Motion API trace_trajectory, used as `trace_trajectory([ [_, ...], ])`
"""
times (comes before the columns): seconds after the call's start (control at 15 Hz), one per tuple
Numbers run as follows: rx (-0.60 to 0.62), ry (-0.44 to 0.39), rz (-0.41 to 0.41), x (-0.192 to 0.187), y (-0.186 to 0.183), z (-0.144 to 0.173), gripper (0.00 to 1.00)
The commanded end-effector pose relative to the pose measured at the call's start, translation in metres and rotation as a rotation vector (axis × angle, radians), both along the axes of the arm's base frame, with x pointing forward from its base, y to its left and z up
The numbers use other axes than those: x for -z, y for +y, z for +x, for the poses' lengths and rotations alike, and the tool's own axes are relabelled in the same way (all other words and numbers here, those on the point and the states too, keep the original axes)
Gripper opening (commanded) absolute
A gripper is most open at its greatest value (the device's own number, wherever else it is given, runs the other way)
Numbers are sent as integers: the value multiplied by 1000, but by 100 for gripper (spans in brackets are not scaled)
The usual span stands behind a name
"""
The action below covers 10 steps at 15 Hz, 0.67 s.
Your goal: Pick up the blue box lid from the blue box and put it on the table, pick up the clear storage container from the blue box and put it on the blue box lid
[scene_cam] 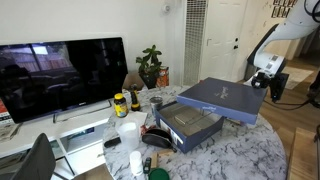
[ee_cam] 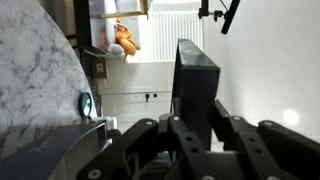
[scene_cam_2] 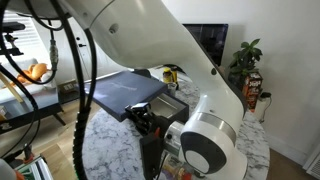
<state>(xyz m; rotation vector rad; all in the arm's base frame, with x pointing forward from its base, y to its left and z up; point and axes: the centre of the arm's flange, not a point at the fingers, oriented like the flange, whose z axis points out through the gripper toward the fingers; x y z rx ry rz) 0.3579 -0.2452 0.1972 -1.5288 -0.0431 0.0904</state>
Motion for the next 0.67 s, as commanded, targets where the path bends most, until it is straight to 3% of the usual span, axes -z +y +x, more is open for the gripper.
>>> trace_trajectory([
  [0.0, -37, 98, -95, 3, 4, -43, 8],
  [0.27, -77, 226, -194, 31, 2, -77, 8],
  [0.6, -27, 357, -302, 60, 5, -93, 8],
])
